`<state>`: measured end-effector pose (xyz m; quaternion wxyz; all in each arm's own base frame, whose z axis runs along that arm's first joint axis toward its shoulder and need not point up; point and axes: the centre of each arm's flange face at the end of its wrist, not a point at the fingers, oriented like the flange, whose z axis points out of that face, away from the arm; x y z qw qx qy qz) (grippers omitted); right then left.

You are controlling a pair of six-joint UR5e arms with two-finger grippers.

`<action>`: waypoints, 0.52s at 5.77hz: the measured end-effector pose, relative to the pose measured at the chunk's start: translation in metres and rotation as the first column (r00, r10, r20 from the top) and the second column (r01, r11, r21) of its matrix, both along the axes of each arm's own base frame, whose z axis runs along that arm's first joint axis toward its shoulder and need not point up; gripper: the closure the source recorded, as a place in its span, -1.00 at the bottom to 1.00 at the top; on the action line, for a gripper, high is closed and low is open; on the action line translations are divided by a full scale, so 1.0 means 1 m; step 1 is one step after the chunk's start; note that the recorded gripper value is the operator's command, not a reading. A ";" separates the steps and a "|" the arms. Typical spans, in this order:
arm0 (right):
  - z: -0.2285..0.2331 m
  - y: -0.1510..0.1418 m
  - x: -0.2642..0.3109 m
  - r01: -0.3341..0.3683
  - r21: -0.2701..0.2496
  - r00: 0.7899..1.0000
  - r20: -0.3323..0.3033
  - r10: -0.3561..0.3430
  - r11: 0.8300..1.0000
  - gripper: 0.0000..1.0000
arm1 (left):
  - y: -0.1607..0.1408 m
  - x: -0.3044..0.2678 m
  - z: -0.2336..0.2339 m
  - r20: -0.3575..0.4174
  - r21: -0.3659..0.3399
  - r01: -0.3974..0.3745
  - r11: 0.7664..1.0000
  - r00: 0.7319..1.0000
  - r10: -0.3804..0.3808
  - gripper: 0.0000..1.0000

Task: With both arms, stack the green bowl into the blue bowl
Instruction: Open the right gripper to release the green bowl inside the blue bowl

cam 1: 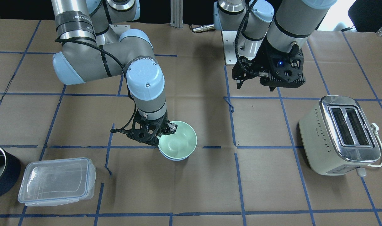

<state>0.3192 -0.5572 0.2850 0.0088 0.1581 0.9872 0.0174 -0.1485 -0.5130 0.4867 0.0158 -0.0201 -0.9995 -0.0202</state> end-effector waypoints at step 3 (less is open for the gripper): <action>-0.024 0.005 -0.002 -0.009 -0.011 1.000 0.003 0.009 1.000 -1.00 | 0.004 0.000 0.002 0.000 -0.001 0.000 1.000 1.000 0.000 -0.97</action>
